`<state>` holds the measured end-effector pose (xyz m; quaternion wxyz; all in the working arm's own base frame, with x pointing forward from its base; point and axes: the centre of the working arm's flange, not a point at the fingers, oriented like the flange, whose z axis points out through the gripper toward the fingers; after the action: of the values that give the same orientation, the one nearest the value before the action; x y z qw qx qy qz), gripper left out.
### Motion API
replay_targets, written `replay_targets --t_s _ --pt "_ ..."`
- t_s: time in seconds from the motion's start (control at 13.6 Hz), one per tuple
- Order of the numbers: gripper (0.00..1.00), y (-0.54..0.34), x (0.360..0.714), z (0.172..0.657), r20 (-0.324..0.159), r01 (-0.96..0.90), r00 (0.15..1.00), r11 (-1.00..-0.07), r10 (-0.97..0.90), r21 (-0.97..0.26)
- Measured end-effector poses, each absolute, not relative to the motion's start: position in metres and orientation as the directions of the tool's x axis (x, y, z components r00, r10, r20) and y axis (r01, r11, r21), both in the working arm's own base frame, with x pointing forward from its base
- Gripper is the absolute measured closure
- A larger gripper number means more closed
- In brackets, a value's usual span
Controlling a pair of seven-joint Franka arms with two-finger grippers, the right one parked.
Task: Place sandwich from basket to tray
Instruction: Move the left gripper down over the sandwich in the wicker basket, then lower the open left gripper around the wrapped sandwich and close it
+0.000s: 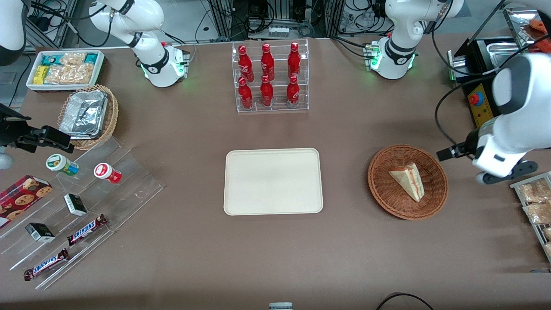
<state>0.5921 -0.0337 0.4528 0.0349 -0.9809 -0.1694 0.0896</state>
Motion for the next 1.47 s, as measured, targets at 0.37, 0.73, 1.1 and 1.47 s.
replay_targets --t_s 0.37,0.73,1.1,1.47 --pt "0.00 -0.087 0.590 0.379 -0.097 0.463 0.876 -0.881 0.472 -0.102" --pt "0.00 -0.077 0.569 0.319 -0.047 0.515 0.854 -0.854 0.519 -0.068" --pt "0.00 -0.069 0.547 0.283 -0.022 0.529 0.847 -0.847 0.531 -0.052" --pt "0.06 -0.062 0.544 0.277 -0.009 0.518 0.854 -0.851 0.521 -0.080"
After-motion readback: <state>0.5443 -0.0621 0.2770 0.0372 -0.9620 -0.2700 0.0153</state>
